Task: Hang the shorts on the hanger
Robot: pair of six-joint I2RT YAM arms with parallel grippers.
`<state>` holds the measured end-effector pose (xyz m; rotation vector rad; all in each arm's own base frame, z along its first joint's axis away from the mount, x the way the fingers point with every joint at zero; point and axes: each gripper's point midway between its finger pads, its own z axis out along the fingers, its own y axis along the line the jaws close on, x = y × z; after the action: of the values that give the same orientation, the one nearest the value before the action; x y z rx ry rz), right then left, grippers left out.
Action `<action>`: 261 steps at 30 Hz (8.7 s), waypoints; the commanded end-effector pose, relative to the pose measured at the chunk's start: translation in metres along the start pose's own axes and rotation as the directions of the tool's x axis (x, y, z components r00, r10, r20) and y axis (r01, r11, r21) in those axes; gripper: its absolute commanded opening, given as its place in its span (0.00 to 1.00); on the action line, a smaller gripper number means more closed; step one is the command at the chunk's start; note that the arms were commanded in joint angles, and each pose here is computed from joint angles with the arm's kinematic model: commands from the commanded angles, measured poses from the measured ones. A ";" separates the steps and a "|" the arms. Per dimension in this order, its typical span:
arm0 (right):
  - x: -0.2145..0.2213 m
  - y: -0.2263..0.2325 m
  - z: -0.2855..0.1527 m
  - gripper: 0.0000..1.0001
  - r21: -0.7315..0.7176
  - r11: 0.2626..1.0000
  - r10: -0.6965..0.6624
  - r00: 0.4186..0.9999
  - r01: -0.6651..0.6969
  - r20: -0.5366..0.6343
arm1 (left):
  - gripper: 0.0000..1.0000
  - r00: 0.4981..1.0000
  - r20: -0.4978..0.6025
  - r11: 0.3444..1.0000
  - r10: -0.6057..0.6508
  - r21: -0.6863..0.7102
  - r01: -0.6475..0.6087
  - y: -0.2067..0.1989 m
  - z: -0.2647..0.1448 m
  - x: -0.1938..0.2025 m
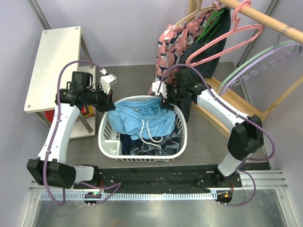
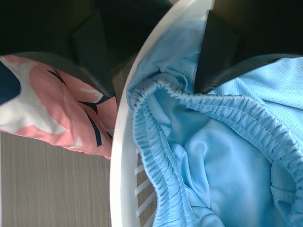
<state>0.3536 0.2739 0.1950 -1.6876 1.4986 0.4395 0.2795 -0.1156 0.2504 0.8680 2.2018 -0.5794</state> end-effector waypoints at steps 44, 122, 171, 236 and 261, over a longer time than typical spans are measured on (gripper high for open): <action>-0.291 -0.018 -0.309 0.01 0.347 0.883 0.011 0.755 -0.314 0.655 | 0.00 0.547 0.772 0.946 0.324 -0.250 -0.206 -0.108 -0.252 -0.242; -0.091 -0.137 -0.335 0.64 -0.214 -0.330 0.027 -0.235 -0.920 0.972 | 0.78 0.819 0.490 0.917 0.300 0.088 -0.389 -0.141 -0.063 -0.178; -0.129 -0.155 -0.303 0.01 -0.294 0.010 0.141 -0.290 -0.956 0.947 | 0.79 0.815 0.461 0.905 0.352 0.056 -0.423 -0.138 -0.065 -0.151; -0.106 0.241 -0.171 0.01 -0.518 0.692 0.580 0.815 -0.504 -0.018 | 0.77 0.226 0.325 0.237 0.918 0.007 -0.971 -0.136 -0.070 -0.055; -0.150 0.122 -0.206 1.00 0.009 0.947 0.310 0.923 -0.321 0.229 | 0.00 0.725 0.274 0.722 0.632 0.130 -0.679 -0.150 -0.059 -0.038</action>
<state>0.1452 0.2215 0.3347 -1.1900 1.8685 0.8459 0.1683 -0.1821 0.3134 1.7227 1.4285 -0.3905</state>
